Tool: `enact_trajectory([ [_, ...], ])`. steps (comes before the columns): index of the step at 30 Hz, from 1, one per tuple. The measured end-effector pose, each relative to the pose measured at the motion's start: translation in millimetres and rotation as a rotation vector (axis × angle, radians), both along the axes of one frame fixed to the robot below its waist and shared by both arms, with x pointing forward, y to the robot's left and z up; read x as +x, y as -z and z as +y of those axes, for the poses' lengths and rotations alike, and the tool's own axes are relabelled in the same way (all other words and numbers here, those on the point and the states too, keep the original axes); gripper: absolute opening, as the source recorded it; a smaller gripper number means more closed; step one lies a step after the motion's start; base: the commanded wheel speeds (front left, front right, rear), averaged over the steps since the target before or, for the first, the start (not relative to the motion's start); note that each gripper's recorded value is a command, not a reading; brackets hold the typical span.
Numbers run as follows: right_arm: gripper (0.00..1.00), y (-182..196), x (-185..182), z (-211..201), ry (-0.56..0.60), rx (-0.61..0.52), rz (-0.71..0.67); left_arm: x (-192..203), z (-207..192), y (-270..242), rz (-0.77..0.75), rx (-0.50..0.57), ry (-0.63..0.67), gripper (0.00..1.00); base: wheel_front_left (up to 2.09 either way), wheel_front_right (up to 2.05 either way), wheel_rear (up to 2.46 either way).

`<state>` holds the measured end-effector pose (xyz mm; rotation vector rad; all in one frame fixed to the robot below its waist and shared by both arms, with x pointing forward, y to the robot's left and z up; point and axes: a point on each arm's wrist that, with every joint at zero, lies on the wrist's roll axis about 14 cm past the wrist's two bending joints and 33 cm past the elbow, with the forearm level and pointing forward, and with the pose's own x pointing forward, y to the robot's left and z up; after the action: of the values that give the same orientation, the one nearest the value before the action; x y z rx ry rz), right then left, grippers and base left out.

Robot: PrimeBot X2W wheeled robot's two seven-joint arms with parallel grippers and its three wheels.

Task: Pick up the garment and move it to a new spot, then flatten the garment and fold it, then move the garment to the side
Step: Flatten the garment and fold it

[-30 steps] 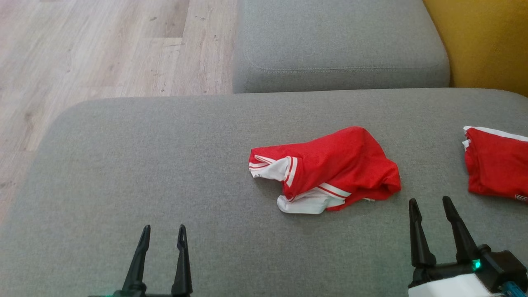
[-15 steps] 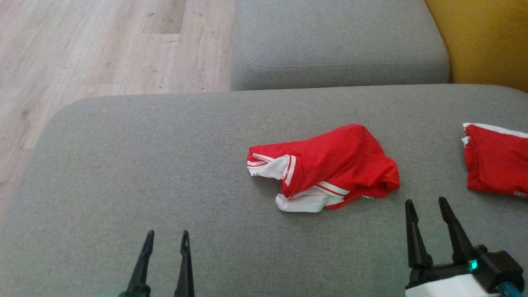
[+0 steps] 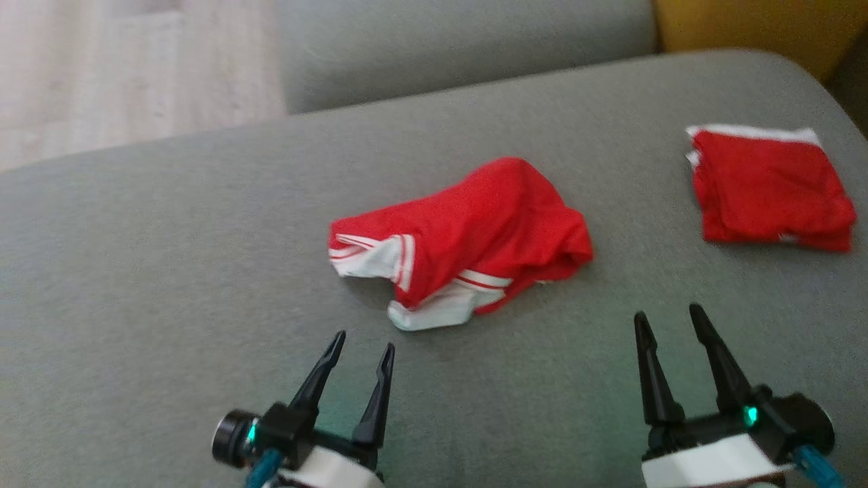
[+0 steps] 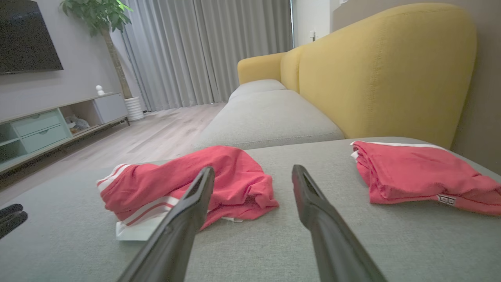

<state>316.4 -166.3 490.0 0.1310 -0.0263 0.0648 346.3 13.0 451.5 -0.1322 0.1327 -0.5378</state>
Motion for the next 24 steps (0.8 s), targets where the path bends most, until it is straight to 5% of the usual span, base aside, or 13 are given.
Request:
enact_trajectory([
  [8,1.0,4,-7,-31,0.111,-0.016,0.024,24,-41,10,0.03,-0.011,0.123,1.0,0.0,0.0,0.0],
  [18,1.0,11,-21,-52,0.19,-0.038,0.061,48,-49,15,0.03,-0.008,0.117,1.0,0.0,0.0,0.0],
  [19,1.0,11,-21,-52,0.192,-0.039,0.062,49,-49,14,0.024,-0.006,0.117,0.84,0.0,0.0,0.0],
  [20,1.0,11,-21,-52,0.193,-0.039,0.062,50,-49,14,0.019,-0.003,0.117,0.43,0.0,0.0,0.0],
  [21,1.0,11,-22,-53,0.193,-0.039,0.061,50,-48,13,0.014,-0.001,0.116,0.14,0.0,0.0,0.0],
  [22,1.0,11,-22,-53,0.193,-0.039,0.061,51,-48,12,0.009,0.003,0.115,0.0,0.0,0.0,0.0],
  [24,1.0,11,-22,-52,0.192,-0.043,0.059,50,-49,10,-0.001,0.005,0.129,0.0,0.0,0.0,0.0],
])
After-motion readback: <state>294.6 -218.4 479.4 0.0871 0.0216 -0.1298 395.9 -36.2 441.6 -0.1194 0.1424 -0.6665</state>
